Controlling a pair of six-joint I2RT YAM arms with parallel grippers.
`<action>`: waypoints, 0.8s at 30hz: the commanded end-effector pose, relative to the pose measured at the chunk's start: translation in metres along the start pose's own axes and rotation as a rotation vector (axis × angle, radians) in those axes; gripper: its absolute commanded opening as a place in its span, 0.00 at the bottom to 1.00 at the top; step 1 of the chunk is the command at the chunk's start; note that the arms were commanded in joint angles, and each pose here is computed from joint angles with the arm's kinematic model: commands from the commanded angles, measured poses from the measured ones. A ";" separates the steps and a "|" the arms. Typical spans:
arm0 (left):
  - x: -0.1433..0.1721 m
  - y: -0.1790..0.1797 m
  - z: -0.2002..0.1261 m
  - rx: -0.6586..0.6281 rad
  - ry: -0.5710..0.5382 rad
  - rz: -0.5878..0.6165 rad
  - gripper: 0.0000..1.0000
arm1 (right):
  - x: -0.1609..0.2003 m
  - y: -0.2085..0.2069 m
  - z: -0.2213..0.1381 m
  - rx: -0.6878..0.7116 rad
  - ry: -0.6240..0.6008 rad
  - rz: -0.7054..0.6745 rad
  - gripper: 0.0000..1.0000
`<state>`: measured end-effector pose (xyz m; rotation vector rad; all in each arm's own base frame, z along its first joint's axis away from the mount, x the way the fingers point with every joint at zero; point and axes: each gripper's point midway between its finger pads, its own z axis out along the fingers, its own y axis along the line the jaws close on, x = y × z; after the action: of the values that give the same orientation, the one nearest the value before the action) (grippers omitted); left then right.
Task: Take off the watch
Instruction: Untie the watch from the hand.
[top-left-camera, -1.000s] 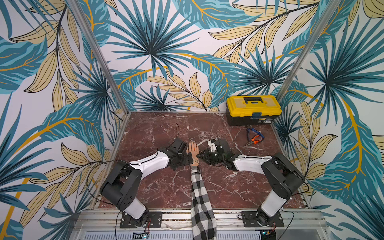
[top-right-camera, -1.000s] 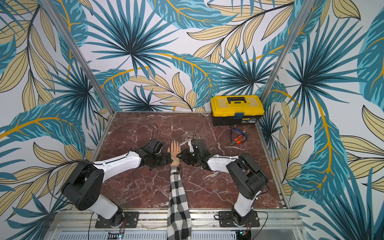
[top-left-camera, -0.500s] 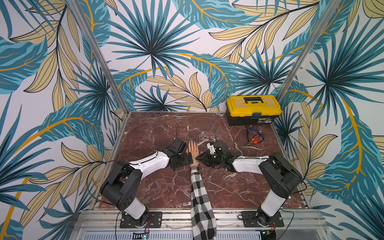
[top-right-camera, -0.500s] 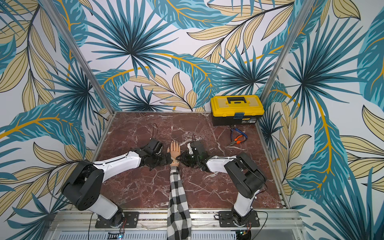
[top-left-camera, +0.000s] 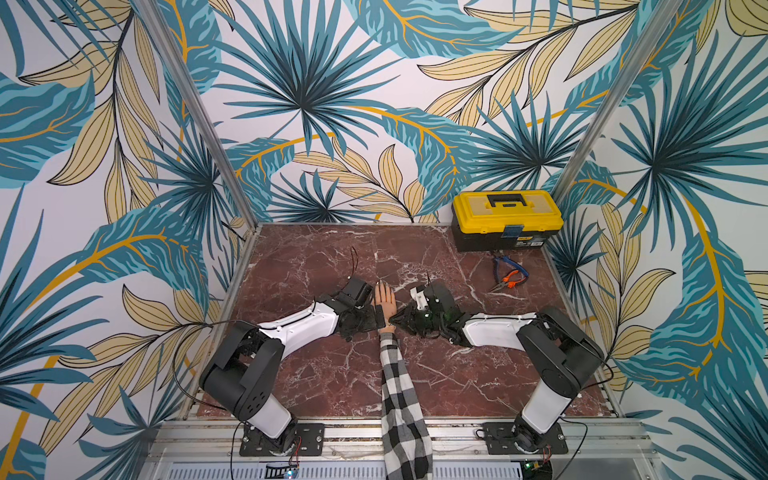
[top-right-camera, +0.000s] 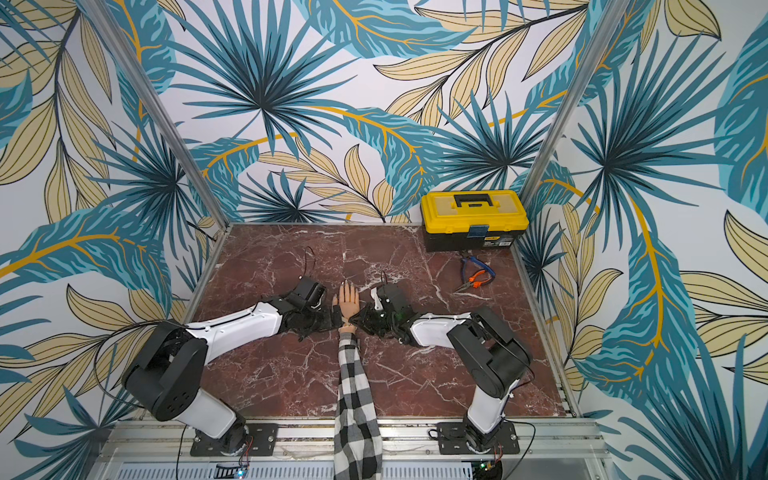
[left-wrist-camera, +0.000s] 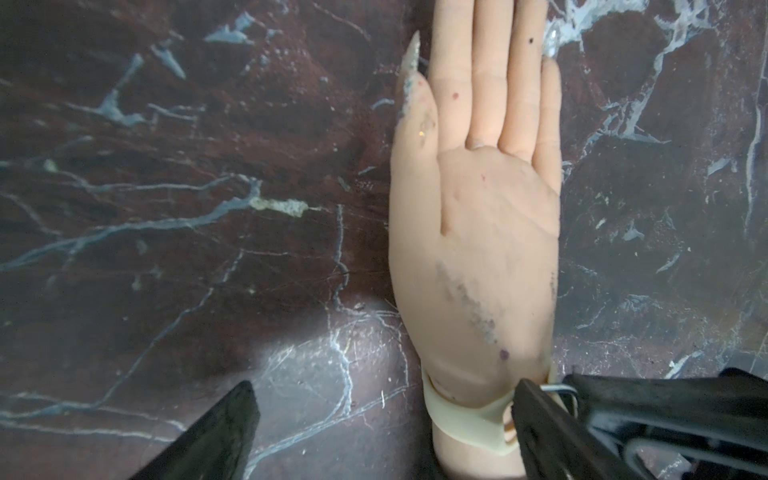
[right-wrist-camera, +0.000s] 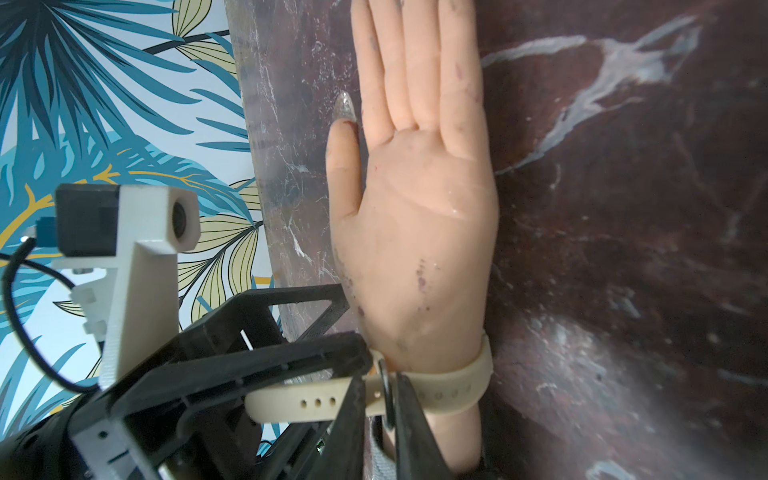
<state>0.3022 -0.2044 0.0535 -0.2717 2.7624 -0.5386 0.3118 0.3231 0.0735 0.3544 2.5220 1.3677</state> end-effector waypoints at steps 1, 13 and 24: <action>0.002 0.009 -0.002 -0.025 -0.005 0.010 0.97 | 0.009 0.006 0.000 -0.018 0.031 -0.002 0.15; -0.003 0.008 -0.007 -0.017 -0.023 0.007 0.97 | 0.012 -0.004 0.000 0.020 0.034 0.000 0.00; -0.028 0.023 -0.028 -0.005 -0.097 -0.042 0.98 | 0.003 0.034 -0.012 -0.031 0.025 -0.055 0.00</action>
<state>0.3174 -0.1775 0.0750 -0.3480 2.6801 -0.5425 0.3105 0.3263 0.0871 0.3295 2.5306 1.3644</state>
